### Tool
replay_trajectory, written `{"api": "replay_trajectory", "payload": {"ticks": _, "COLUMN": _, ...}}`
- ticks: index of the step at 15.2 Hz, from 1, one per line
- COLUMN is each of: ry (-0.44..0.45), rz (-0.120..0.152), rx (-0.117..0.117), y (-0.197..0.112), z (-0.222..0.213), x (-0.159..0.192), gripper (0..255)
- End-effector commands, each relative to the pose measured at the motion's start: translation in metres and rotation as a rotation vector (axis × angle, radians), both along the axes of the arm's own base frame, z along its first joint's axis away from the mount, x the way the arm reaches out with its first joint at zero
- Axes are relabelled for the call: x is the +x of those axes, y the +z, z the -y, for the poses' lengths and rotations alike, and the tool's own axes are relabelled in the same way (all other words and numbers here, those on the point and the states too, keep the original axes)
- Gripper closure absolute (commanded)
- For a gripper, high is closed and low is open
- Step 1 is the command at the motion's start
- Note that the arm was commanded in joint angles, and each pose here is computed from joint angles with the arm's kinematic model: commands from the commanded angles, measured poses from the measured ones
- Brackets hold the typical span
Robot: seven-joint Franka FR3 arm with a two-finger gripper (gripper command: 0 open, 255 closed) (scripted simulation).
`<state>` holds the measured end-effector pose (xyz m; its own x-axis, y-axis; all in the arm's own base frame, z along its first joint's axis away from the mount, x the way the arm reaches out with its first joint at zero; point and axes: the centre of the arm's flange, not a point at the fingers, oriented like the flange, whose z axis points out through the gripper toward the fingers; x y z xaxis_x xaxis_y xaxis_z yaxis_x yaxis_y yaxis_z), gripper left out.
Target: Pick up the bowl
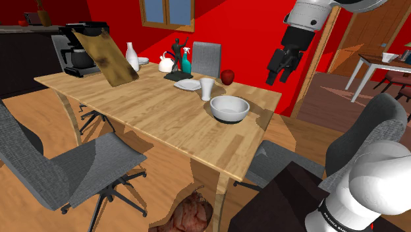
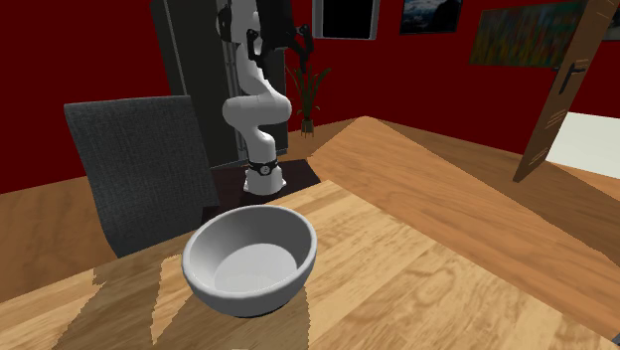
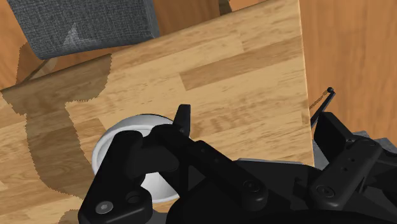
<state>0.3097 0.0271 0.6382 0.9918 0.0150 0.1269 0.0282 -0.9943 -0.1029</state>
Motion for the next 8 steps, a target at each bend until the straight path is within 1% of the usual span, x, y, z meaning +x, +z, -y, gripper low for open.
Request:
{"api": "replay_trajectory", "payload": {"ticks": 1, "ry": 0.000, "rz": 0.000, "rx": 0.000, "y": 0.000, "z": 0.000, "x": 0.000, "gripper": 0}}
{"api": "replay_trajectory", "payload": {"ticks": 8, "ry": 0.000, "rz": -0.022, "rx": 0.007, "y": -0.045, "z": 0.050, "x": 0.067, "gripper": 0}}
